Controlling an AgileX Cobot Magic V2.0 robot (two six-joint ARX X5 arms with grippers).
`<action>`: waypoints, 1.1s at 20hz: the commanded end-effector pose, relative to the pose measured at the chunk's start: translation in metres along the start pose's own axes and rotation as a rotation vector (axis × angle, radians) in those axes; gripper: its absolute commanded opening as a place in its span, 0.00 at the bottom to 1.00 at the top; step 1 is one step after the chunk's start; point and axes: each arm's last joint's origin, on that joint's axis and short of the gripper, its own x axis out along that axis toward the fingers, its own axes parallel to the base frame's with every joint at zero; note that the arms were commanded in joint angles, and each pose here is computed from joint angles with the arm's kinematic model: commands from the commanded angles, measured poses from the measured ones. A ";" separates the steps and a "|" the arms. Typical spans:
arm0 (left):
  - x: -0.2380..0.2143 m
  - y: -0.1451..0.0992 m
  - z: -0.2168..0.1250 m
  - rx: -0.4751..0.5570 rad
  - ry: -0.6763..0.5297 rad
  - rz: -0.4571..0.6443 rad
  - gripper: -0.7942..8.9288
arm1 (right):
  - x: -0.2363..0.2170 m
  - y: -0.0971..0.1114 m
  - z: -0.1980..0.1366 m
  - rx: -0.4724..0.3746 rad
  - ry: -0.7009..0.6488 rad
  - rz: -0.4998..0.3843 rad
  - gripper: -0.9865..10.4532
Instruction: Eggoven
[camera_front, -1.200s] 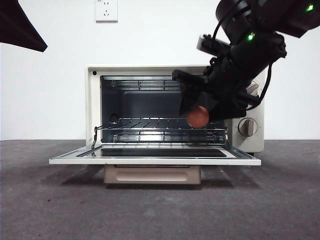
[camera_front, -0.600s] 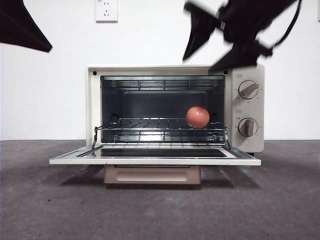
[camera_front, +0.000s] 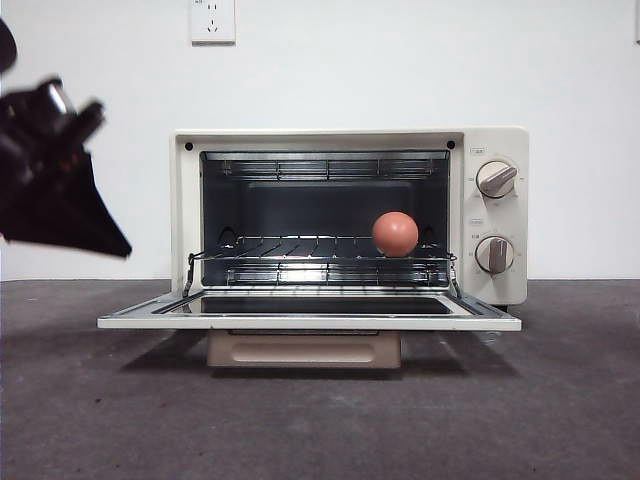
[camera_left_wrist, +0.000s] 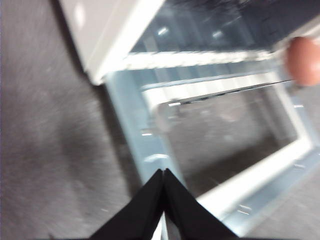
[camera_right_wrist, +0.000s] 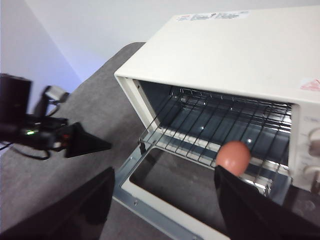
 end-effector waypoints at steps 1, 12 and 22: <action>0.016 0.012 -0.002 -0.029 0.011 0.004 0.09 | -0.012 0.005 0.004 -0.024 -0.021 0.014 0.36; 0.060 0.028 -0.023 -0.079 0.100 0.024 0.09 | -0.028 0.009 0.004 -0.032 -0.069 0.030 0.36; 0.068 0.016 -0.019 -0.087 0.072 -0.097 0.09 | -0.028 0.009 0.004 -0.033 -0.068 0.028 0.36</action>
